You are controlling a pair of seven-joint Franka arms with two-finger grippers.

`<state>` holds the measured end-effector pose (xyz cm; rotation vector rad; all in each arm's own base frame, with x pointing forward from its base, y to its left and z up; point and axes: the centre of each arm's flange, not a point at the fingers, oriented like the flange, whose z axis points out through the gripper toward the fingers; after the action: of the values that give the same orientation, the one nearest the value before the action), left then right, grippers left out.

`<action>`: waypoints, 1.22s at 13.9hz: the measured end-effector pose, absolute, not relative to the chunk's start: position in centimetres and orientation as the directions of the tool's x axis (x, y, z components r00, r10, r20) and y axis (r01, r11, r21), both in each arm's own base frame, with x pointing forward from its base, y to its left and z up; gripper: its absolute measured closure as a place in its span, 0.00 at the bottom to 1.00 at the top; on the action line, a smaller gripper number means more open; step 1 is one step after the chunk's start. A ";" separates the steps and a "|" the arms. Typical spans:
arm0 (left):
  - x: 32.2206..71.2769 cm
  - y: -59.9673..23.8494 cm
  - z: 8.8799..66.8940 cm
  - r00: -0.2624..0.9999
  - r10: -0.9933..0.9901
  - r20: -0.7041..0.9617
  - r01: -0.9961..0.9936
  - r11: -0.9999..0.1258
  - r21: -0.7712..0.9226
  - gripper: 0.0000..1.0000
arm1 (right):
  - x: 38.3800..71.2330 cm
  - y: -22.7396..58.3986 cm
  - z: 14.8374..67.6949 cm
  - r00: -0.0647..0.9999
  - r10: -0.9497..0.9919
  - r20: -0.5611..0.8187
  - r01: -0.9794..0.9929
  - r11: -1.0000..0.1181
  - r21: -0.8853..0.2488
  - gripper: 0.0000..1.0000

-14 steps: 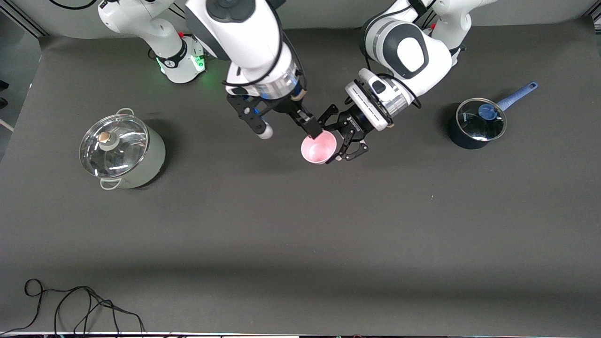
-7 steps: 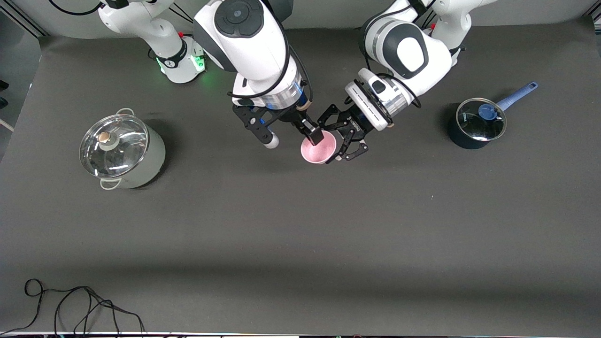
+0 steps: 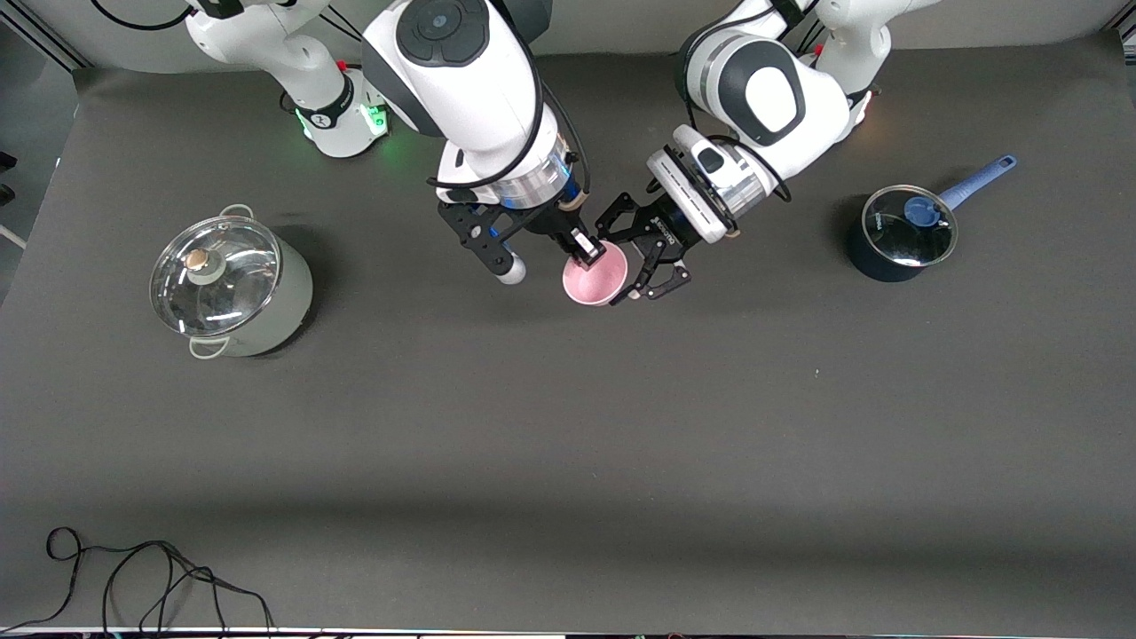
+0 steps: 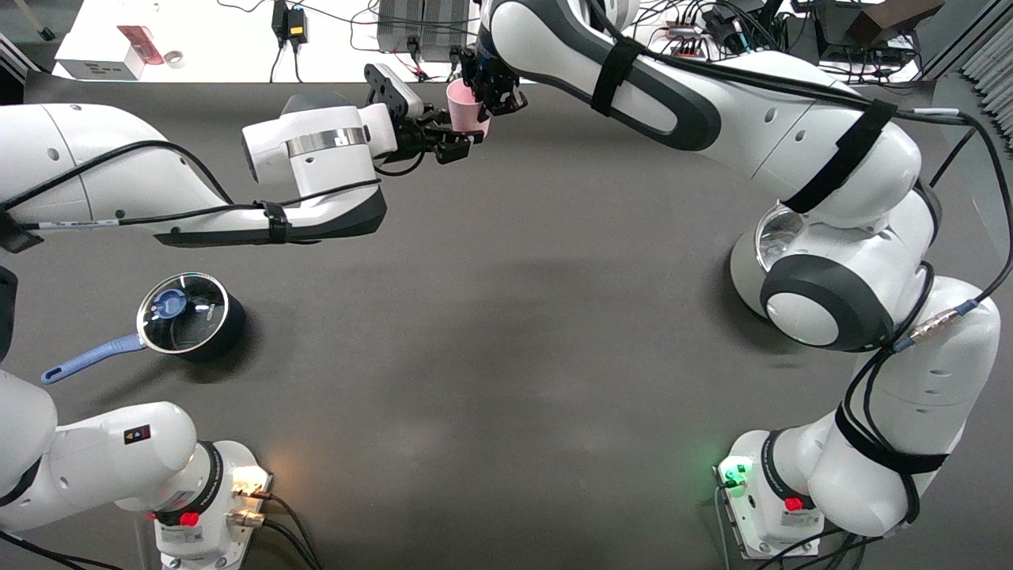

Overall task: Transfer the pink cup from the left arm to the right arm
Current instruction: 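Grasp the cup with the right gripper while the left gripper releases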

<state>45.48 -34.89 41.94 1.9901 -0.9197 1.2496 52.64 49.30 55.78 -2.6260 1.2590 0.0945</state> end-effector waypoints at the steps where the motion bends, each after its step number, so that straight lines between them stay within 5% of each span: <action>1: 45.5 -34.9 42.0 0.314 -0.235 0.920 -0.809 -0.574 0.129 0.35 | 52.6 49.3 55.8 0.629 -0.762 -0.155 -0.776 -0.605 -0.176 0.92; 6: 46.1 -34.4 42.3 0.316 -0.224 0.922 -0.800 -0.585 0.132 0.25 | 53.7 47.6 56.3 0.682 -0.719 -0.132 -0.730 -0.661 -0.174 0.96; 9: 46.4 -34.2 42.3 0.336 -0.206 0.919 -0.788 -0.596 0.154 0.00 | 55.8 42.9 57.1 0.744 -0.658 -0.116 -0.668 -0.734 -0.121 0.96; 17: 50.2 -27.8 37.0 0.548 -0.106 0.829 -0.618 -0.720 0.317 0.00 | 58.2 21.9 63.3 0.887 -0.425 -0.181 -0.429 -0.903 0.020 0.96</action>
<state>50.23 -27.81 36.95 2.1883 -0.5808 1.1170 58.17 21.90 63.27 -3.0311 0.6861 0.2839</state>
